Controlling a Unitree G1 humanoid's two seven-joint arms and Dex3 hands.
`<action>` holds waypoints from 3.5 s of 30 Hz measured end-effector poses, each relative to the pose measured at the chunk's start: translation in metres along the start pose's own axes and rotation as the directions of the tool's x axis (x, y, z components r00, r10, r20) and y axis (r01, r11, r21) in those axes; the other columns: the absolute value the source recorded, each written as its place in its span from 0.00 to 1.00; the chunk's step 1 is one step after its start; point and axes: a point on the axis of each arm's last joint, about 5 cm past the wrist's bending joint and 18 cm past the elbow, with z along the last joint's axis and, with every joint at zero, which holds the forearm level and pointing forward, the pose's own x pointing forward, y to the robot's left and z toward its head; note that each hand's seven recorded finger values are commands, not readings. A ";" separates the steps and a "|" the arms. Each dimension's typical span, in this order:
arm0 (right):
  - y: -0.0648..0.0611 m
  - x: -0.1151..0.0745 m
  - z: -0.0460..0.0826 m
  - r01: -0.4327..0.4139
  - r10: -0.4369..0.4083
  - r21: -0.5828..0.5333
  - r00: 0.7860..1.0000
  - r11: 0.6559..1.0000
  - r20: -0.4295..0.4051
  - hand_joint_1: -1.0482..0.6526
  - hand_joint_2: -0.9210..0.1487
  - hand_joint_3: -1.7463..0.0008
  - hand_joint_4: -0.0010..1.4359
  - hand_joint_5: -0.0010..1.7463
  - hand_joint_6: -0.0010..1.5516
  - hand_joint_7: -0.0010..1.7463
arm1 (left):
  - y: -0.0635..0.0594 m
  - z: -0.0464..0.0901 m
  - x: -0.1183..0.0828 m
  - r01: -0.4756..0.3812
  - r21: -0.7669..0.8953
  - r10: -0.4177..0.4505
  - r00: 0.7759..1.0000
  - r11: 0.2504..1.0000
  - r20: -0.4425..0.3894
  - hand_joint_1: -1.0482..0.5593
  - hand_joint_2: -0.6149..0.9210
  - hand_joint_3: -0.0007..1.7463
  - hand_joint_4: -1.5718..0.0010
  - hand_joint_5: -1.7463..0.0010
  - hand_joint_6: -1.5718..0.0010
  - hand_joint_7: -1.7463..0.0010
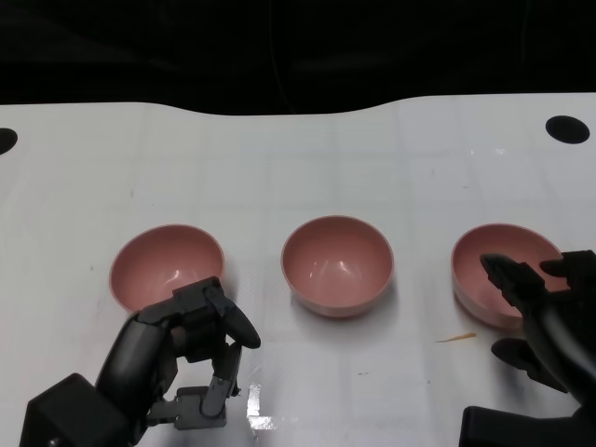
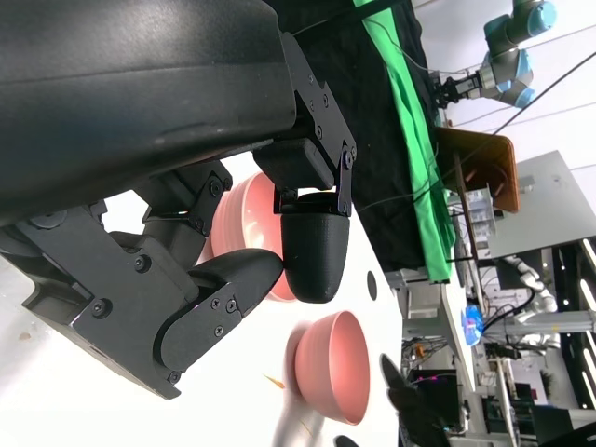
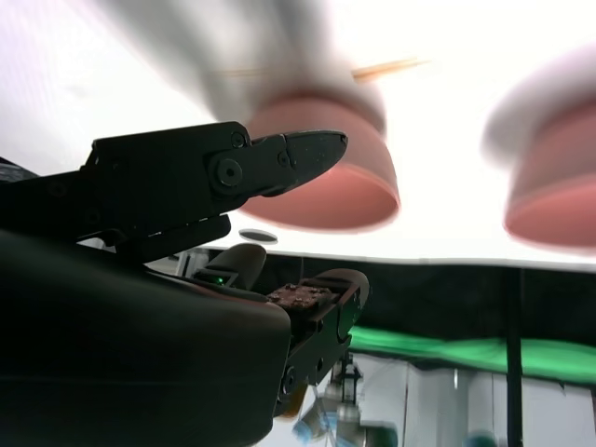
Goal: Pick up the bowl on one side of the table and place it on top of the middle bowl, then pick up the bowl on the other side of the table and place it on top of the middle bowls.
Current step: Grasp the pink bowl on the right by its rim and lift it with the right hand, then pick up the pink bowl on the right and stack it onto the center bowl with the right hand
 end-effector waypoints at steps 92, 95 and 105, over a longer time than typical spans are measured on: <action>0.034 0.079 0.075 -0.060 -0.058 0.186 0.819 0.981 0.571 0.34 0.02 0.82 0.40 0.19 0.37 0.11 | -0.012 0.007 -0.004 0.010 -0.006 -0.010 1.000 1.000 0.001 0.54 0.66 0.76 0.45 0.00 0.49 0.17; 0.032 0.080 0.073 -0.090 -0.007 0.144 0.827 0.986 0.562 0.23 0.00 0.80 0.26 0.11 0.27 0.03 | -0.013 0.007 -0.004 0.011 -0.009 -0.011 1.000 1.000 0.003 0.54 0.66 0.77 0.45 0.00 0.49 0.18; 0.022 0.078 0.076 -0.110 0.028 0.120 0.841 0.987 0.540 0.10 0.00 0.71 0.09 0.06 0.13 0.00 | -0.013 0.007 -0.004 0.011 -0.009 -0.011 1.000 1.000 0.003 0.54 0.67 0.76 0.45 0.00 0.49 0.18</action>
